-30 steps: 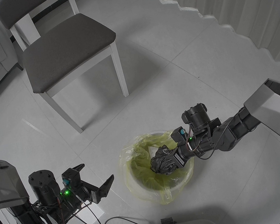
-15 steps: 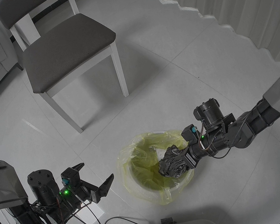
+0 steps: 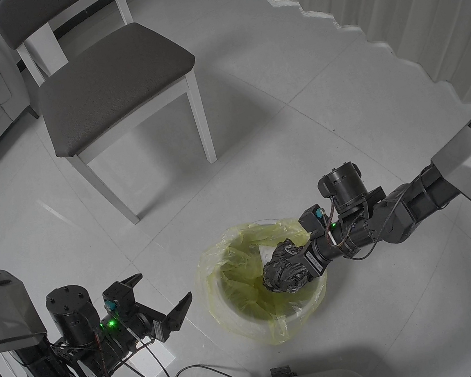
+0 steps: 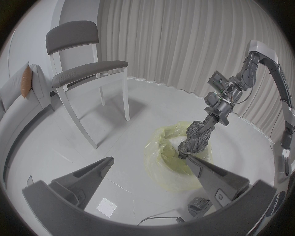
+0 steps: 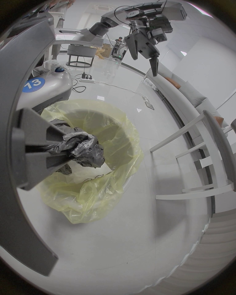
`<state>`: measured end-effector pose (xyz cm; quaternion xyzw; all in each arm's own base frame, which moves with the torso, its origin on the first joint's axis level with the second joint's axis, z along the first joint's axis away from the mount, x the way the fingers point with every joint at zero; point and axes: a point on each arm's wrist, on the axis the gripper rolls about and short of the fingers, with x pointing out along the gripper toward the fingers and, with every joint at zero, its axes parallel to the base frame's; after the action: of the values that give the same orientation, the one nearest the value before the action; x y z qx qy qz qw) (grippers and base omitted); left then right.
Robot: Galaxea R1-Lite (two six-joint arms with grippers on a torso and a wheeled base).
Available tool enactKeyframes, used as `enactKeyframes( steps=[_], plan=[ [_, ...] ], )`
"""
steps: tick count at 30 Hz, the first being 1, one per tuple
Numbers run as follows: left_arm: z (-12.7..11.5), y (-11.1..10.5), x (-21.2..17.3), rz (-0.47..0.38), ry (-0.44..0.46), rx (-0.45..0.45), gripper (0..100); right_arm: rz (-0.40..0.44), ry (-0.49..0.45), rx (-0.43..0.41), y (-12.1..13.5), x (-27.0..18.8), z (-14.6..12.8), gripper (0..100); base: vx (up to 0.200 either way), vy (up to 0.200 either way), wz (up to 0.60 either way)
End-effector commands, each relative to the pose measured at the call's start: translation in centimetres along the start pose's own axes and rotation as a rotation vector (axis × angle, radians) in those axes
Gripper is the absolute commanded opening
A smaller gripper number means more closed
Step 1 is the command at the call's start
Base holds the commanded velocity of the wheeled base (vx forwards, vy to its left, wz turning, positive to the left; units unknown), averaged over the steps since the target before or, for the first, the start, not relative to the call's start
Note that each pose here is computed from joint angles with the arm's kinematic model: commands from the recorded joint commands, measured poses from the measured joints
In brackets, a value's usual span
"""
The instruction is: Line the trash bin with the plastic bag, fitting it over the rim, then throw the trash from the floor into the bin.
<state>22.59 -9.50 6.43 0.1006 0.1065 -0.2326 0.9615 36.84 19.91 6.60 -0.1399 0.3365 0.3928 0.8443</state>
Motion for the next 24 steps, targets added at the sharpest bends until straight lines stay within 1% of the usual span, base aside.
enactKeyframes(
  steps=[1, 9, 14, 17, 22, 24],
  plan=[
    [0.2, 0.0, 0.0, 0.001, -0.019, 0.001, 100, 0.005, 0.023, 0.01, -0.6, 2.1, -0.4, 0, 0.0, 0.0, 0.0],
    [0.0, -0.1, 0.1, 0.0, -0.011, 0.0, 100, 0.006, 0.03, 0.011, -0.8, 2.7, -0.7, 0, 0.0, 0.0, 0.0],
    [0.2, 0.0, 0.9, 0.002, -0.025, 0.001, 100, 0.0, 0.008, 0.004, -0.5, 1.2, 0.0, 0, 0.0, 0.0, 0.0],
    [0.4, 0.0, 2.5, 0.016, -0.047, 0.007, 100, -0.001, 0.002, 0.003, -0.4, 0.8, 0.2, 0, 0.0, 0.0, 0.0],
    [1.9, -0.4, 5.8, 0.049, -0.136, 0.035, 100, -0.003, -0.004, 0.001, -0.3, 0.2, 0.3, 0, 0.0, 0.0, 0.0],
    [1.9, -0.6, 7.7, 0.048, -0.156, 0.075, 100, -0.004, -0.002, 0.004, -0.3, 0.1, 0.2, 0, 0.0, 0.0, 0.0]
  ],
)
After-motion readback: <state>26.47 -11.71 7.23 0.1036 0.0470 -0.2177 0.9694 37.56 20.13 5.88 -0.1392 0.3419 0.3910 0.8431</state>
